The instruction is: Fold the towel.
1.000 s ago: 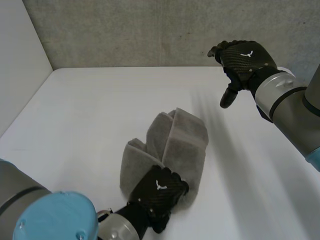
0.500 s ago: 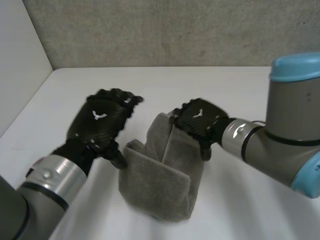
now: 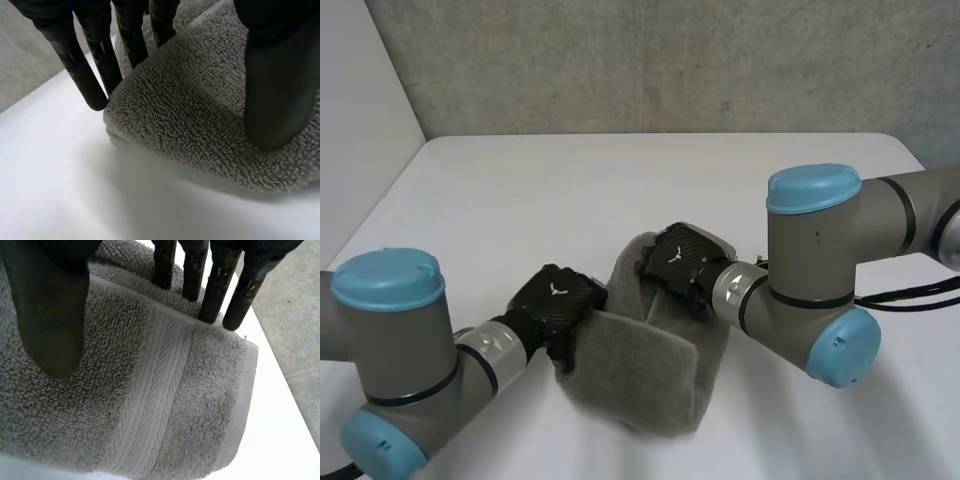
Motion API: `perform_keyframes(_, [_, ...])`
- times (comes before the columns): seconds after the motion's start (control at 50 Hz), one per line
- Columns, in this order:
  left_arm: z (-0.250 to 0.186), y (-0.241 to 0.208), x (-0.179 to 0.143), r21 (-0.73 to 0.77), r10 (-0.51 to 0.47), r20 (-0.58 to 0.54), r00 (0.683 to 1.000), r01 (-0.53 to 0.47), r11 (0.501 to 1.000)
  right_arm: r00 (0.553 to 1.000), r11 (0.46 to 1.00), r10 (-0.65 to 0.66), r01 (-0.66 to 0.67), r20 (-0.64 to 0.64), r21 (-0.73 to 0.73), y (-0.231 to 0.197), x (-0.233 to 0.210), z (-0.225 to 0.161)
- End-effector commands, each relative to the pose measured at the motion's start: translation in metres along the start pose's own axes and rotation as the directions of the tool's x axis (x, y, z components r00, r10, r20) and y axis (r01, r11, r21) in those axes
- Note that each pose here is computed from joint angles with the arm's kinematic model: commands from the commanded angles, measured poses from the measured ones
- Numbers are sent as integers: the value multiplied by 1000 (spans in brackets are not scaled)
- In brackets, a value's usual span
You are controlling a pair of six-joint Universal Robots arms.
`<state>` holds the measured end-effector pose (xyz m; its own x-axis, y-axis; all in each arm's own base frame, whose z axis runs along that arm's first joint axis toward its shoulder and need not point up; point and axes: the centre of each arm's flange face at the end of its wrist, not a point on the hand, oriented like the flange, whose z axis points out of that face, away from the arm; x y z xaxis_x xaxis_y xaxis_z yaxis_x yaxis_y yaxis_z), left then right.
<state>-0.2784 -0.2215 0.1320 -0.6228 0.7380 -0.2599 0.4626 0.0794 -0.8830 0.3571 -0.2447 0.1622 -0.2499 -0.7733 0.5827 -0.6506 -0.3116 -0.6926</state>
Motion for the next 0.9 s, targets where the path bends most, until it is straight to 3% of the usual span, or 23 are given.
perform_keyframes(0.02, [11,0,-4,4,3,11,1000,-3,1000,1000,1000,-21,21,5,-3,4,-3,4])
perform_keyframes(0.22, [21,-35,-26,122,23,79,997,-33,992,996,996,-48,53,-82,67,-9,19,9])
perform_keyframes(0.26, [28,-61,-43,196,31,153,988,-60,979,991,993,-58,69,-119,93,-17,30,11])
perform_keyframes(0.34, [32,-96,-64,284,-1,247,969,-71,956,956,970,-66,128,-285,206,-58,82,8])
perform_keyframes(0.38, [29,-138,-86,397,-84,329,941,-57,916,934,957,-60,154,-353,245,-74,103,3])
perform_keyframes(0.44, [24,-159,-97,456,-136,363,922,-48,889,889,932,1,165,-458,324,-100,142,-13])
perform_keyframes(0.46, [17,-177,-111,514,-198,396,897,-38,857,857,914,58,161,-513,372,-112,163,-24])
perform_keyframes(0.48, [6,-197,-122,580,-270,418,867,-26,814,856,914,58,161,-513,373,-112,163,-24])
perform_keyframes(0.5, [6,-197,-122,581,-271,419,867,-26,814,815,887,129,160,-565,433,-124,184,-37])
perform_keyframes(0.52, [-8,-217,-133,654,-351,434,830,-21,756,767,851,206,166,-608,498,-135,204,-50])
perform_keyframes(0.54, [-22,-234,-142,726,-432,436,789,-25,687,766,850,207,167,-608,499,-135,204,-50])
perform_keyframes(0.56, [-22,-234,-142,727,-433,436,789,-25,687,718,807,289,172,-633,564,-146,222,-67])
perform_keyframes(0.58, [-35,-245,-149,780,-499,430,752,-31,625,718,807,290,173,-633,565,-146,222,-68])
perform_keyframes(0.6, [-35,-245,-149,780,-500,430,752,-31,625,684,767,348,185,-641,614,-152,238,-85])
perform_keyframes(0.62, [-44,-251,-152,814,-543,417,729,-33,580,673,746,382,180,-633,641,-153,248,-96])
perform_keyframes(0.66, [-49,-251,-152,827,-561,410,719,-33,561,688,748,390,151,-612,646,-146,250,-94])
perform_keyframes(0.68, [-50,-247,-149,824,-559,407,722,-26,566,724,765,371,117,-582,633,-138,244,-86])
perform_keyframes(0.7, [-49,-239,-145,809,-553,412,724,-12,587,724,765,371,116,-581,633,-138,244,-86])
perform_keyframes(0.72, [-49,-239,-145,809,-553,412,724,-12,587,765,789,351,69,-541,610,-129,235,-75])
perform_keyframes(0.74, [-47,-228,-139,790,-542,417,730,5,613,765,790,351,69,-540,610,-129,235,-75])
perform_keyframes(0.76, [-47,-228,-139,790,-542,417,730,5,614,800,816,331,23,-500,578,-119,224,-63])
perform_keyframes(0.78, [-43,-216,-133,765,-529,419,738,26,643,828,839,315,-15,-463,543,-110,214,-54])
perform_keyframes(0.9, [-25,-154,-100,627,-452,392,801,127,768,887,919,270,-121,-374,375,-71,178,-28])
